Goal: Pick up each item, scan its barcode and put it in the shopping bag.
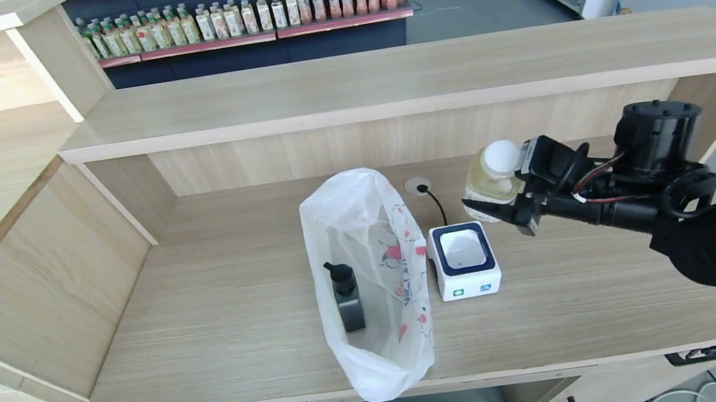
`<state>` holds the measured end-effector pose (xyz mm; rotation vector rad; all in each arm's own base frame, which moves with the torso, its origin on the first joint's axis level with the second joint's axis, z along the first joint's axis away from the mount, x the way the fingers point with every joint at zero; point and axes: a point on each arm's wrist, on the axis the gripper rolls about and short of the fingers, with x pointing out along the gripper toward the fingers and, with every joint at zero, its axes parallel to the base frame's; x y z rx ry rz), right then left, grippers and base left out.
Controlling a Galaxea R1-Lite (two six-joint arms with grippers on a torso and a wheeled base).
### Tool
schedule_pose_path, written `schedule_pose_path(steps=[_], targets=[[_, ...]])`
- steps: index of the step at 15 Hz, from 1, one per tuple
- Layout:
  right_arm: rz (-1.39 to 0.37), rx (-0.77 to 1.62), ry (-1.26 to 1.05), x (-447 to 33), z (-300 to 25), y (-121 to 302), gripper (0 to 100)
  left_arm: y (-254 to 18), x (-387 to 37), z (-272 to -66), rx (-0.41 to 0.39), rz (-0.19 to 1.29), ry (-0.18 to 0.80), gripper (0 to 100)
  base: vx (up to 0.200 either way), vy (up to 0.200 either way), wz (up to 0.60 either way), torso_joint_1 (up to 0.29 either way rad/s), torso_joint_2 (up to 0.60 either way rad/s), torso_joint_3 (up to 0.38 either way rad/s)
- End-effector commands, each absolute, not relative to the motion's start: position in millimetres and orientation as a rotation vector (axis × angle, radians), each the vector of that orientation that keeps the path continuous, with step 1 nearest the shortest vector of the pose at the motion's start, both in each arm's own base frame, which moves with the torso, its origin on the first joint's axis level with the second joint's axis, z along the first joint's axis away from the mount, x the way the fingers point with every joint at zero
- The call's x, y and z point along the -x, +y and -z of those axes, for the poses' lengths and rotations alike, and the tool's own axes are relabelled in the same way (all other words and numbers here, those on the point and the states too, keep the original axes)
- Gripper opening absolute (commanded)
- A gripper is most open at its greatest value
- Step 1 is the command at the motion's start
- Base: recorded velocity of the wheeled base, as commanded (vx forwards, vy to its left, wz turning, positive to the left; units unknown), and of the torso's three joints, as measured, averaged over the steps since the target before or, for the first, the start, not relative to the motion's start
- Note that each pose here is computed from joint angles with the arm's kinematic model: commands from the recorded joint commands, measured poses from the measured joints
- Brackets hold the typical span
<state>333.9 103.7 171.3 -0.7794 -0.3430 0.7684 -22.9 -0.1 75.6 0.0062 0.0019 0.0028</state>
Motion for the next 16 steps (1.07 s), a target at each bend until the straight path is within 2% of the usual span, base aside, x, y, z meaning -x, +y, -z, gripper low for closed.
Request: schedule_pose_path(steps=[1, 11, 16], targets=[[-0.802, 0.779, -0.347, -339, -160, 107, 0, 0, 23, -76, -0.006, -0.003, 0.002, 100, 0.0, 0.0, 0.0, 0.0, 0.0, 0.0], [-0.862, 0.795, -0.417, -360, -116, 110, 0, 0, 23, -76, -0.008, -0.003, 0.002, 100, 0.0, 0.0, 0.0, 0.0, 0.0, 0.0], [-0.882, 0.794, -0.43, -362, -110, 109, 0, 0, 23, -76, -0.008, -0.003, 0.002, 100, 0.0, 0.0, 0.0, 0.0, 0.0, 0.0]])
